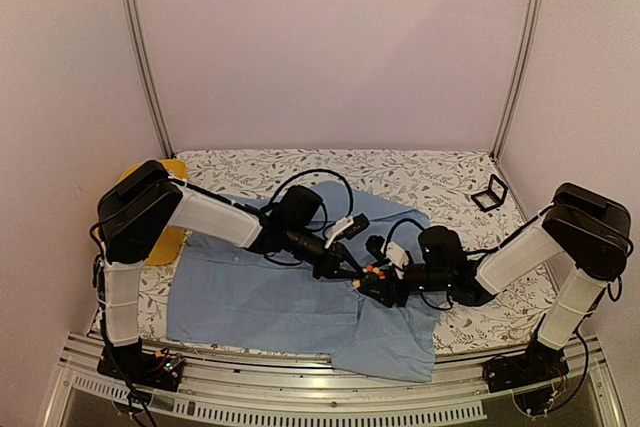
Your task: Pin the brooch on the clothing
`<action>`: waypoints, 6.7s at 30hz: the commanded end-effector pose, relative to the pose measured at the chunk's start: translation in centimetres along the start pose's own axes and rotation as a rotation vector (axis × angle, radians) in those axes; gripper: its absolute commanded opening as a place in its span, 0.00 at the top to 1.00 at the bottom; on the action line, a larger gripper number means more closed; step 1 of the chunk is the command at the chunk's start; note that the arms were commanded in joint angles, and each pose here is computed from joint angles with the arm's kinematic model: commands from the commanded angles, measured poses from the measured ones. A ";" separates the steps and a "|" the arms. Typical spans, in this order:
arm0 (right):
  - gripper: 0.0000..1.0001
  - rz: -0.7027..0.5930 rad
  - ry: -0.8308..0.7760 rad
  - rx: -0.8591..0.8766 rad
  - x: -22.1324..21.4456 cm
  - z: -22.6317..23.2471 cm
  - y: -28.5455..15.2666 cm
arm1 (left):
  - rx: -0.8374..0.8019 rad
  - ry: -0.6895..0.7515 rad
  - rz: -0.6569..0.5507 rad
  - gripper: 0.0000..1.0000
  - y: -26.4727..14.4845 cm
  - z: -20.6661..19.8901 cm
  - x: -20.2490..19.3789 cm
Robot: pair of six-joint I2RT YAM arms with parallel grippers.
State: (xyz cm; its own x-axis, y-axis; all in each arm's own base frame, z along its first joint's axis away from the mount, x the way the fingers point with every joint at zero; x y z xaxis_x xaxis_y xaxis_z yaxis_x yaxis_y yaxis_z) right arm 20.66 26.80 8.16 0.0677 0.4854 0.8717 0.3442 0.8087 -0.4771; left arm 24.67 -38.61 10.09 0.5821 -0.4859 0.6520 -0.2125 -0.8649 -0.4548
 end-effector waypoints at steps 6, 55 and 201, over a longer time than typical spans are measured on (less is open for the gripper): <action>0.46 -0.070 0.053 0.038 1.5 -0.9 -0.6 | -0.003 -0.006 -0.031 1.00 -0.5 0.0 1.3; 0.56 -0.015 0.206 0.167 -0.3 -3.3 -0.4 | -0.007 0.101 -0.025 1.00 -0.8 -1.8 2.9; 0.47 0.326 0.640 -0.589 -0.5 -11.9 -6.9 | 0.259 0.357 0.190 0.79 -0.8 -11.3 -1.5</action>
State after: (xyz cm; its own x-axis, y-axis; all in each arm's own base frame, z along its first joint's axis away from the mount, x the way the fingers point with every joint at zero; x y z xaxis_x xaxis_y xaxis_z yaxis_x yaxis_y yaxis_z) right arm 27.46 17.79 12.88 0.5822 0.2462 0.7748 0.6270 0.4708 -0.6207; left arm 13.16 -39.91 12.70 0.1059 -0.7844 0.6111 -0.1548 -0.6201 -0.7691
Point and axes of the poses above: each gripper's point midway between its finger pads, its own y axis out along the fingers, its own z axis along the line the jaws close on, x = y × z, the point moved 8 cm from there along -y, back along the fingers, and after that the axes turned 11 degrees about -y, right-handed, at the moved point
